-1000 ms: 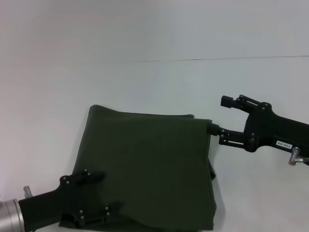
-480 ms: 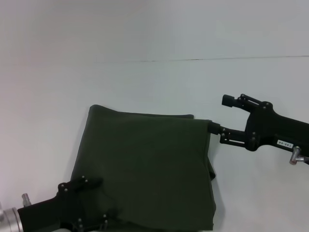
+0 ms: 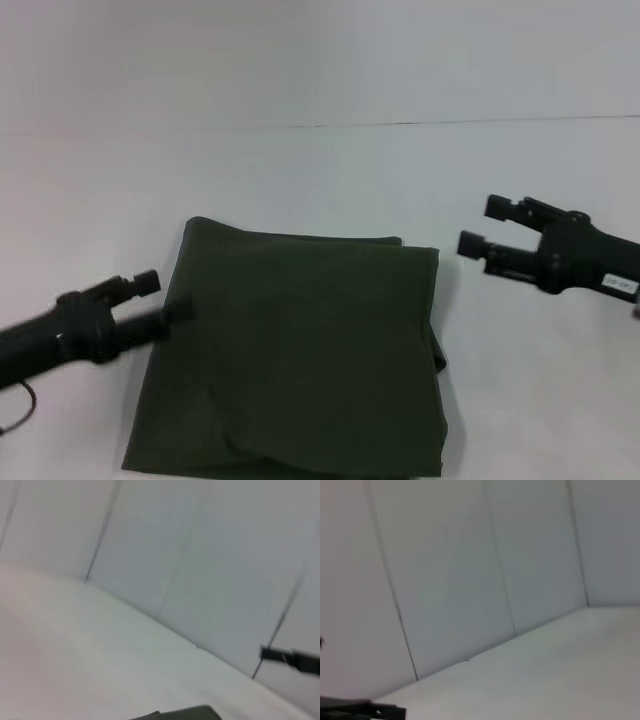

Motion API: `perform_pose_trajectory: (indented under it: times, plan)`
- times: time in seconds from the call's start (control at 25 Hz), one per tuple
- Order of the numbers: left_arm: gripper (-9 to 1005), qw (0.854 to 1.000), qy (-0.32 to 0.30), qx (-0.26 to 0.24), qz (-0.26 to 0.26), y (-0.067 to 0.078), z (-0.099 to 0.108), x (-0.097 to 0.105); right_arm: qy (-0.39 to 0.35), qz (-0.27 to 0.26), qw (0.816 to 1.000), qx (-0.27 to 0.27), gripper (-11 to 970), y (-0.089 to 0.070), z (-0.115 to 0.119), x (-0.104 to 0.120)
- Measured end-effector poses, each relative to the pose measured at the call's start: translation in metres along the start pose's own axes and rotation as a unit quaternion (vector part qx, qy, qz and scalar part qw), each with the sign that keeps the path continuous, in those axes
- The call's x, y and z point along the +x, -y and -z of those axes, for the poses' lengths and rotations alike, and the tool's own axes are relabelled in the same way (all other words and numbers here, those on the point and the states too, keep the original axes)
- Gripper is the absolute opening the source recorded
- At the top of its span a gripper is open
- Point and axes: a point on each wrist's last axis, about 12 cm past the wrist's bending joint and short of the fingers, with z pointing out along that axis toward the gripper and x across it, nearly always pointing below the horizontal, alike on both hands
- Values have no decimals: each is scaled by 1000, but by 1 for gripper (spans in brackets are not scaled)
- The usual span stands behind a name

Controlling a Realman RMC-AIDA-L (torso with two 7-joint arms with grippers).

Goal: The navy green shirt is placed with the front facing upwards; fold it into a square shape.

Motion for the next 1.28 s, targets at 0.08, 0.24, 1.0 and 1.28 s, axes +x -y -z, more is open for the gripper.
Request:
perform_pose_trajectory:
  times: [0.08, 0.24, 1.0, 1.28]
  plan:
    - [842, 998, -21, 1, 61, -7, -1, -15, -8, -60, 998, 3, 900, 4, 7, -2]
    - [842, 983, -86, -9, 162, -20, -10, -40, -37, -187, 982, 14, 900, 9, 22, 0]
    - [840, 948, -187, -146, 213, -49, -81, -78, -108, -288, 951, 20, 899, 4, 18, 17]
    - [840, 951, -196, -187, 150, -53, -108, -90, -109, -279, 954, 7, 898, -1, 18, 21]
